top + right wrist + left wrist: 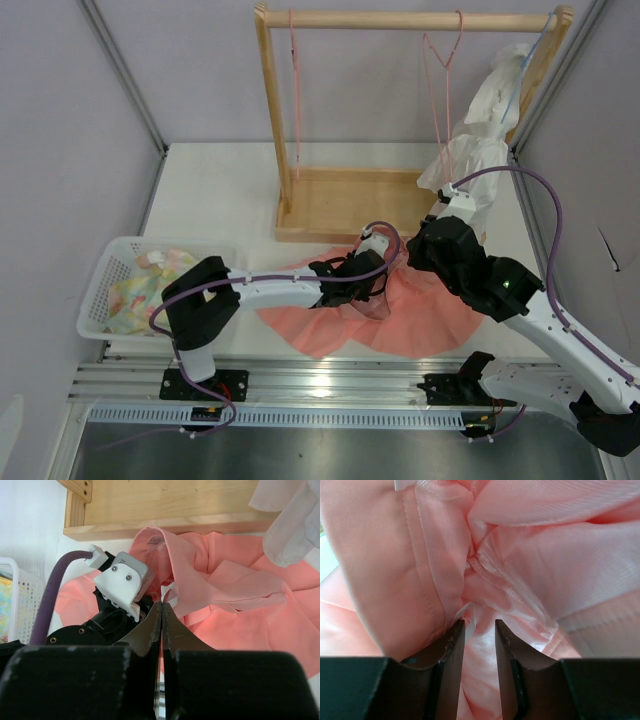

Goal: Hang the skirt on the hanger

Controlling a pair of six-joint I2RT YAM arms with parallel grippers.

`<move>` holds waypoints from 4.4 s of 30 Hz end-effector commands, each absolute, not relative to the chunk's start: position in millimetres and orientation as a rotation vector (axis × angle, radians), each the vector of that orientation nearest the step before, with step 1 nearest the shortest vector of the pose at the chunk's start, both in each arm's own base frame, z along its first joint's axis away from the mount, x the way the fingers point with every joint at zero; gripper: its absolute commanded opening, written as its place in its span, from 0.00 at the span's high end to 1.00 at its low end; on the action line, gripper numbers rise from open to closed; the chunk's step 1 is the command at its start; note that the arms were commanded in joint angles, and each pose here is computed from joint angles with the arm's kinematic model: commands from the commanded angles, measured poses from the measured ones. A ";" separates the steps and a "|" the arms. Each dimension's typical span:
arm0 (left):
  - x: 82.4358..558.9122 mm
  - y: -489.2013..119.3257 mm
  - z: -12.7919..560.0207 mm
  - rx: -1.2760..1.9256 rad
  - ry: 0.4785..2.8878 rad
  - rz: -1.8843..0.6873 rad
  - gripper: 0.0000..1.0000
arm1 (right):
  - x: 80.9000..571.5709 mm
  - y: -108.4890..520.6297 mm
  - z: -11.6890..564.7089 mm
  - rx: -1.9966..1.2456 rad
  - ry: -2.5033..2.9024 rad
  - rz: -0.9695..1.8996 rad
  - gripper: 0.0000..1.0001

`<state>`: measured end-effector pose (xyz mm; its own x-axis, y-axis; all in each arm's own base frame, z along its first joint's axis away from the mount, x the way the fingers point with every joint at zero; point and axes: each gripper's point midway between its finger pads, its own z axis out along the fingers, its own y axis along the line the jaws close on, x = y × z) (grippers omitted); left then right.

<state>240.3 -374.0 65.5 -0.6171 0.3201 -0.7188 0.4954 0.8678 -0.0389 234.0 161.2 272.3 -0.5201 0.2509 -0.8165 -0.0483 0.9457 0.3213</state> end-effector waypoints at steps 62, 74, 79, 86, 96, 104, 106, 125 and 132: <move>258.1 -378.7 142.7 0.496 2.136 -0.643 1.00 | 236.2 163.6 273.8 0.158 2.051 0.403 1.00; 241.9 -395.6 110.5 0.634 2.217 -0.720 1.00 | 235.3 163.5 267.9 0.163 2.062 0.399 1.00; 226.3 -409.8 100.8 0.746 2.225 -0.819 1.00 | 235.8 164.2 266.3 0.159 2.067 0.393 1.00; 216.5 -414.0 93.6 0.758 2.262 -0.876 1.00 | 235.9 163.6 263.4 0.157 2.076 0.380 1.00; 203.4 -416.3 147.5 0.670 2.234 -1.131 1.00 | 234.9 161.1 273.1 0.158 2.063 0.384 1.00; 197.9 -406.4 201.6 0.603 2.099 -1.253 1.00 | 234.2 160.3 289.6 0.152 2.042 0.392 1.00; 197.8 -404.0 211.8 0.593 2.073 -1.270 1.00 | 233.7 161.1 295.4 0.147 2.034 0.399 1.00; 195.1 -322.0 336.1 0.317 1.670 -1.544 1.00 | 230.8 171.0 369.1 0.075 1.907 0.466 1.00; 195.3 -278.9 374.8 0.203 1.531 -1.536 1.00 | 233.9 171.6 398.0 0.066 1.863 0.475 1.00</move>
<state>200.2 -292.1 351.6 -0.5838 -0.4069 -0.7026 0.6643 0.2582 -0.7015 231.6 175.4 366.1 -0.4089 0.2522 -0.8771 -0.1702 0.9231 0.3448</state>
